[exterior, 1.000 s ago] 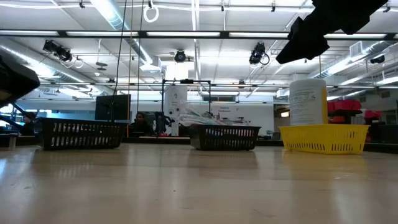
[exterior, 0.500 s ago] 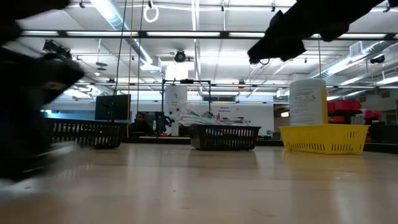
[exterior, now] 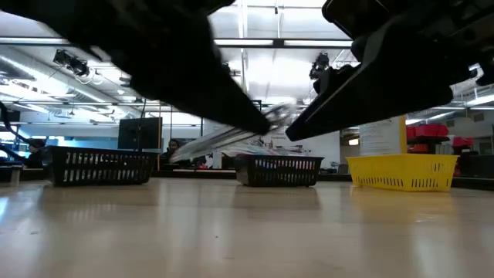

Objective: Pick & Place Travel size toiletries
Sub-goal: Put the silver nail cutter into the bottom yellow basket

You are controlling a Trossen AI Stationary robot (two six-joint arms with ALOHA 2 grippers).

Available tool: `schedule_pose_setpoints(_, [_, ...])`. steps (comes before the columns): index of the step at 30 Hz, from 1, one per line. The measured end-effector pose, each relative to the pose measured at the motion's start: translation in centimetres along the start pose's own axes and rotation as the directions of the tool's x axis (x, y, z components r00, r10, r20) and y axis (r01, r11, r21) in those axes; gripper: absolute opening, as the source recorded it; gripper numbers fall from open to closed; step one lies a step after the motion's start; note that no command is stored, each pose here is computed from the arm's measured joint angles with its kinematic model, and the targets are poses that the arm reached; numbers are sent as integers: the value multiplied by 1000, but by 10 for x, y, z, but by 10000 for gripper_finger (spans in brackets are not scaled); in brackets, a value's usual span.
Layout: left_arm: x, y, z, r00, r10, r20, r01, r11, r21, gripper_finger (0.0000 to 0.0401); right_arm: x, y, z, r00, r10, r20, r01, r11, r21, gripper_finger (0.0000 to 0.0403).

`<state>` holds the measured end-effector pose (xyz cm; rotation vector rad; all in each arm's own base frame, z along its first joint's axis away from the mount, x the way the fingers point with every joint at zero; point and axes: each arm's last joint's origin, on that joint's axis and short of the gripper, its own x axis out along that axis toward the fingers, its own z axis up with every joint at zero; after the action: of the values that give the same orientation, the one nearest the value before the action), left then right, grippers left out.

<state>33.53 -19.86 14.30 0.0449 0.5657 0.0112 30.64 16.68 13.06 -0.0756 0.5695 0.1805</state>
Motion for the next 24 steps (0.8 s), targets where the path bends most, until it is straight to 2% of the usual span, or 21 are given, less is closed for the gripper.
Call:
schedule_pose_setpoints(6, [9,17,9,1000,-15,24,15,1000,6,73,0,-2,4,998,-54,42,54,998,14,199])
schedule_pose_setpoints(13, [10,19,9,1000,-13,20,13,1000,-1,72,0,-3,3,997,-59,40,59,998,14,160])
schedule_pose_setpoints(19, [11,21,8,1000,-2,7,3,998,-63,78,0,-3,3,991,-127,48,128,991,-25,123])
schedule_pose_setpoints(24, [11,22,6,1000,22,-16,-23,995,-101,77,0,-2,4,991,-119,54,120,992,-29,96])
